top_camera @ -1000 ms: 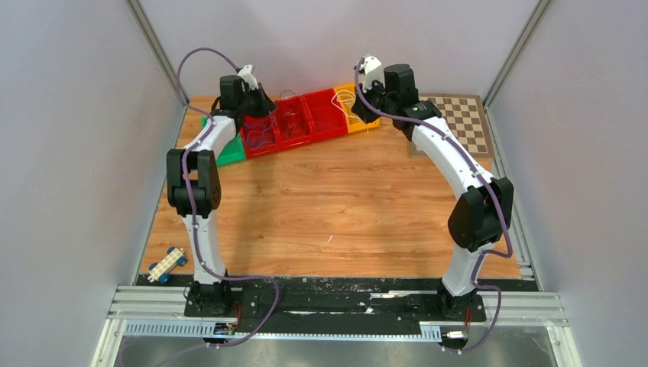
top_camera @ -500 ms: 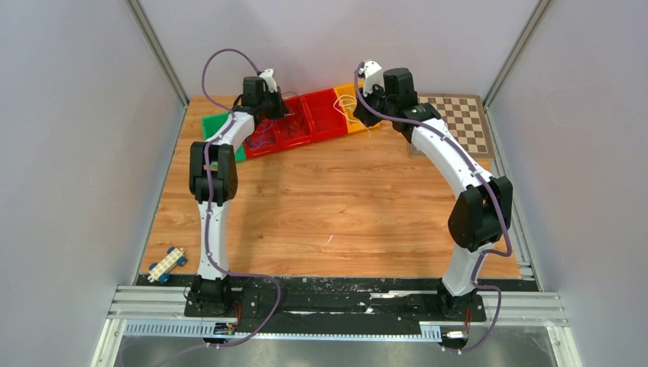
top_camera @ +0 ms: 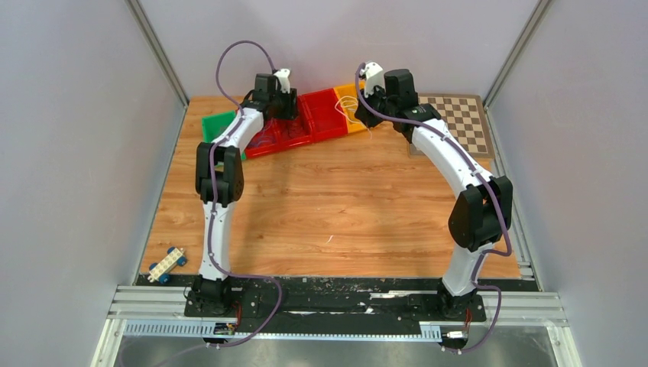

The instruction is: Untangle the cables

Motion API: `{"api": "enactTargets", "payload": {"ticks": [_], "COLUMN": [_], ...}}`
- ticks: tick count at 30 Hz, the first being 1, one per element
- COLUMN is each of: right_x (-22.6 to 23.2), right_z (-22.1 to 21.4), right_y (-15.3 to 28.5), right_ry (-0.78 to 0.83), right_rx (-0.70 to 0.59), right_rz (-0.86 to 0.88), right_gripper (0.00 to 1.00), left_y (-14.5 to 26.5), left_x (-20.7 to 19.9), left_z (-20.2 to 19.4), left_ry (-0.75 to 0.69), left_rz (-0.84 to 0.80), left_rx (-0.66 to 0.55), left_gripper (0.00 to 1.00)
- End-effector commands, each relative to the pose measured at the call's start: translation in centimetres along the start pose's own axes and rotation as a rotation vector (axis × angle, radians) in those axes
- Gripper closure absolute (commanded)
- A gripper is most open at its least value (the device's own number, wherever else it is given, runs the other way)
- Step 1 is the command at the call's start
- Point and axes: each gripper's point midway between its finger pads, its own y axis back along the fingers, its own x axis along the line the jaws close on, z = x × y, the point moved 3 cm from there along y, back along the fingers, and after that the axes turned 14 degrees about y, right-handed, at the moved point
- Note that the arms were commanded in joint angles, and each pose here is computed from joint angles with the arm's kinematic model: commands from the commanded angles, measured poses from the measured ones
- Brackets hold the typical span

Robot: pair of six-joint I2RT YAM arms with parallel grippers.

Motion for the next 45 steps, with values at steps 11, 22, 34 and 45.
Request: {"api": "enactTargets", "payload": {"ticks": [11, 22, 34, 45], "right_x": [-0.5, -0.6, -0.6, -0.5], "right_z": [2.6, 2.1, 1.5, 1.1], "right_y": [1.2, 0.7, -0.1, 0.2], "right_ry": [0.006, -0.001, -0.005, -0.005], "right_rx": [-0.080, -0.066, -0.053, -0.046], "right_rz": [-0.024, -0.027, -0.018, -0.014], "right_gripper": [1.00, 1.00, 1.00, 1.00], "left_y": [5.2, 1.4, 1.2, 1.4], "left_x": [-1.8, 2.5, 1.1, -0.3], "left_z": [9.8, 9.9, 7.5, 3.6], "left_ry": [-0.162, -0.149, -0.196, -0.337], "left_rz": [-0.032, 0.019, -0.122, -0.147], "left_rx": [-0.235, -0.259, -0.193, -0.038], "left_gripper": [0.24, 0.27, 0.76, 1.00]}}
